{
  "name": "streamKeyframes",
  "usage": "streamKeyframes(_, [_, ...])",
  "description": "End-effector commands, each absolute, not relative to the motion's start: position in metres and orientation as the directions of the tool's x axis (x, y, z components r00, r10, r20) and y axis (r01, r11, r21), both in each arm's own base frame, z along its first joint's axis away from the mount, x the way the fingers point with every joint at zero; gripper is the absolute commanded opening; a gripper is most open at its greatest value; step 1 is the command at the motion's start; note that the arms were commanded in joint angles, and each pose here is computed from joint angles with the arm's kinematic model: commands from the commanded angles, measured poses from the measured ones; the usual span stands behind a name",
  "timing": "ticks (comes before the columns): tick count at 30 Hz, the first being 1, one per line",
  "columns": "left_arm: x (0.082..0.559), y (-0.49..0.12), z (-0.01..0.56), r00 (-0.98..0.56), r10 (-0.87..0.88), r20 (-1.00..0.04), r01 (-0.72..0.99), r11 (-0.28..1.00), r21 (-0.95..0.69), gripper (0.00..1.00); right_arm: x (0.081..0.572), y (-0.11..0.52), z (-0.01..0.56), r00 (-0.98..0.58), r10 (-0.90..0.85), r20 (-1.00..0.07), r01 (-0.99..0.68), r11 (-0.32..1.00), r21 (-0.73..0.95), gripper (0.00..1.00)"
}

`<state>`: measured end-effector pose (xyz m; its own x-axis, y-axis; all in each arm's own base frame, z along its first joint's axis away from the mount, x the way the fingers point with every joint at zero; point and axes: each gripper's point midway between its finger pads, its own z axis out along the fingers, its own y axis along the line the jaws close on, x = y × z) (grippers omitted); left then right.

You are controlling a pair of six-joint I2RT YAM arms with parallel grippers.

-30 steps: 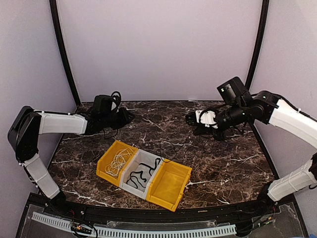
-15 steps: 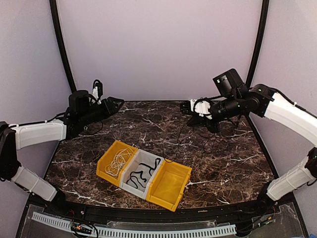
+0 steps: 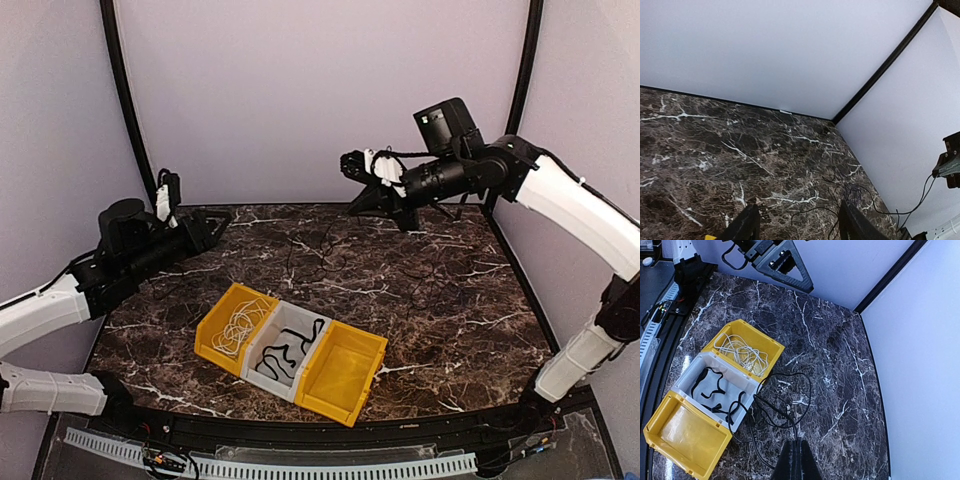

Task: Untangle the cables

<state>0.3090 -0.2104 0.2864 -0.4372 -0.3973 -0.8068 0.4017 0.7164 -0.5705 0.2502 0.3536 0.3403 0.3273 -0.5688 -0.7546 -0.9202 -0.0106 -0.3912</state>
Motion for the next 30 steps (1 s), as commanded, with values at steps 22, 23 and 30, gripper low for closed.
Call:
streamKeyframes(22, [0.275, -0.105, 0.28, -0.263, -0.475, -0.84, 0.071, 0.859, -0.508, 0.6, 0.207, 0.423, 0.219, 0.306, -0.698, -0.648, -0.952, -0.22, -0.214, 0.0])
streamKeyframes(23, [0.275, -0.105, 0.279, -0.267, -0.476, -0.838, 0.074, 0.857, -0.51, 0.6, 0.21, 0.429, 0.211, 0.295, -0.707, -0.643, -0.956, -0.217, -0.2, 0.0])
streamKeyframes(30, [0.273, -0.105, 0.28, -0.27, -0.478, -0.836, 0.08, 0.854, -0.514, 0.6, 0.21, 0.464, 0.145, 0.24, -0.782, -0.575, -0.97, -0.218, -0.108, 0.0])
